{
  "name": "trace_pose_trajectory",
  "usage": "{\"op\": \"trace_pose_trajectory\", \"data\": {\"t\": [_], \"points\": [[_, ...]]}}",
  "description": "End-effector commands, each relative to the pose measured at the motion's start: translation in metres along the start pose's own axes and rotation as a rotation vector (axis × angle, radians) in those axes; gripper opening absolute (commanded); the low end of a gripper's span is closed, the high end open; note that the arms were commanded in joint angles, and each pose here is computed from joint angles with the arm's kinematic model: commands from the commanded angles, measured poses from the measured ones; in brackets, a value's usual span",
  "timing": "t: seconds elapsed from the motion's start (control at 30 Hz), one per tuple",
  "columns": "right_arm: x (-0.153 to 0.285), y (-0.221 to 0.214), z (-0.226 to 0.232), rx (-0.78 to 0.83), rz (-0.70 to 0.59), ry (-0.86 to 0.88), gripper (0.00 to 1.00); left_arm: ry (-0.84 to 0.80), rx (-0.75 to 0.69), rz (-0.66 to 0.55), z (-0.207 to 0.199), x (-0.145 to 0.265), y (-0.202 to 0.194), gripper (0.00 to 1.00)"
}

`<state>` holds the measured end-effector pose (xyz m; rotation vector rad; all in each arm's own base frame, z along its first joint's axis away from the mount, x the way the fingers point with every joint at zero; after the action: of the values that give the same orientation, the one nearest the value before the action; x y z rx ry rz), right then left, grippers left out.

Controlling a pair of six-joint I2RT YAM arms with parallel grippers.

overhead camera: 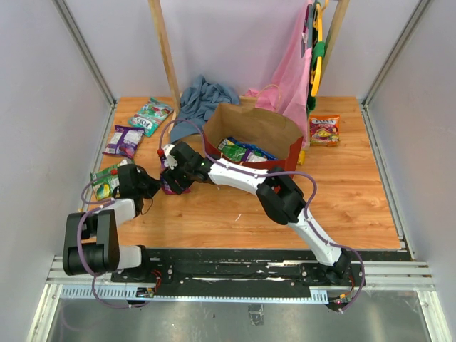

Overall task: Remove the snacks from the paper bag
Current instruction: Adjust the snack at the center of the board.

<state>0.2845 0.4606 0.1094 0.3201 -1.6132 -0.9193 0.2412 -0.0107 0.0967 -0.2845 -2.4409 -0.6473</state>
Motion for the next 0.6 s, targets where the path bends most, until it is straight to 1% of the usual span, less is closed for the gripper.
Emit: {"op": "trace_pose_trajectory", "data": {"t": [0.0,0.1,0.2,0.23,0.3,0.37,0.47,0.53,0.57], "points": [[-0.008,-0.054,0.000,-0.054,0.250,0.032,0.66,0.053,0.013,-0.045,0.011,-0.011,0.000,0.00],[-0.008,-0.055,-0.001,-0.058,0.254,0.033,0.66,0.118,0.027,-0.042,0.020,-0.012,-0.004,0.01],[-0.006,-0.056,-0.003,-0.063,0.254,0.030,0.66,0.254,0.018,-0.088,0.030,-0.004,-0.001,0.01],[-0.006,-0.056,-0.004,-0.066,0.254,0.030,0.66,0.292,0.013,-0.127,0.031,-0.001,0.002,0.00],[-0.007,-0.056,-0.005,-0.072,0.255,0.028,0.66,0.419,0.008,-0.193,0.037,0.010,0.009,0.01],[-0.008,-0.056,-0.005,-0.080,0.253,0.029,0.66,0.482,0.001,-0.251,0.036,0.021,0.015,0.01],[-0.010,-0.056,-0.005,-0.092,0.252,0.034,0.66,0.482,-0.006,-0.294,0.030,0.032,0.020,0.01],[-0.010,-0.056,-0.004,-0.098,0.250,0.037,0.66,0.427,0.001,-0.283,0.026,0.037,0.018,0.01],[-0.010,-0.056,-0.004,-0.100,0.250,0.039,0.66,0.357,-0.014,-0.252,0.020,0.038,0.016,0.01]]}}
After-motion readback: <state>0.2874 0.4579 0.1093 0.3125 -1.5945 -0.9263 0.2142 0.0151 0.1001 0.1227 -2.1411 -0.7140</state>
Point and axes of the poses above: each gripper's point midway between its finger pads, its own x axis back along the fingers, its own z axis along the line the jaws close on, y = z × x, the point moved 10 cm from there along x, back along the fingers, and after that the axes turned 11 degrees about x, right-handed, at the moved point
